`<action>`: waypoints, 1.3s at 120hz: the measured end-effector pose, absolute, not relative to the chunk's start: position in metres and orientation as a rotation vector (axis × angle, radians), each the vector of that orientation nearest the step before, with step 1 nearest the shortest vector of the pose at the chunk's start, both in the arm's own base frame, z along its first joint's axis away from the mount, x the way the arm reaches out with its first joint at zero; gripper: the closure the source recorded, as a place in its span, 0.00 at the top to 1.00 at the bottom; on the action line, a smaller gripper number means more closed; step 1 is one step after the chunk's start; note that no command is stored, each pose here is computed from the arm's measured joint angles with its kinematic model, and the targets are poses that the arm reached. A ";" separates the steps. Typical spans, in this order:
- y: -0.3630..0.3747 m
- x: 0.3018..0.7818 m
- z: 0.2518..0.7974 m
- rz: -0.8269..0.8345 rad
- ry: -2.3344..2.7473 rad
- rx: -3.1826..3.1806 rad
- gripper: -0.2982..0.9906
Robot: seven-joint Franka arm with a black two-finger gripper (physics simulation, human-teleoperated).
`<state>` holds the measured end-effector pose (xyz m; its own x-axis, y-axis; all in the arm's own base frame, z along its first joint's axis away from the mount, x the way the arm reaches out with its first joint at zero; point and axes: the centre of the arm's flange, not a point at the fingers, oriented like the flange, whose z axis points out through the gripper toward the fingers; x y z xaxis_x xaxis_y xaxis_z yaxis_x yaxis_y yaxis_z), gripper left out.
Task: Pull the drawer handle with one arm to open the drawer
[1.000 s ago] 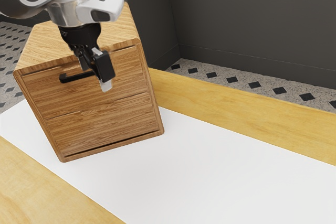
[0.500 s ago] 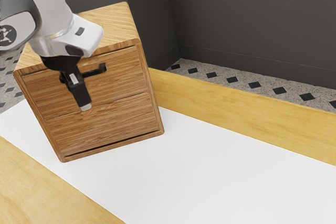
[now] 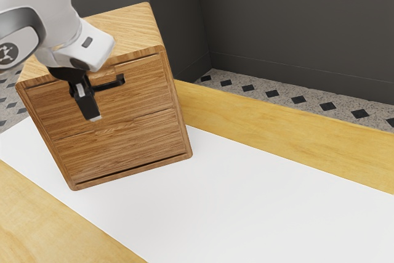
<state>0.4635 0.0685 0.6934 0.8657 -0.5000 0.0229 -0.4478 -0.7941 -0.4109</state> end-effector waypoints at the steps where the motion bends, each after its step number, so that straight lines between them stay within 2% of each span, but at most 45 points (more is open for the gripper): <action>1: 0.069 0.463 0.693 -0.183 0.703 -2.640 0.77; 144: 0.112 0.487 0.671 -0.183 0.862 -2.563 0.77; 156: 0.112 0.487 0.670 -0.181 0.866 -2.564 0.75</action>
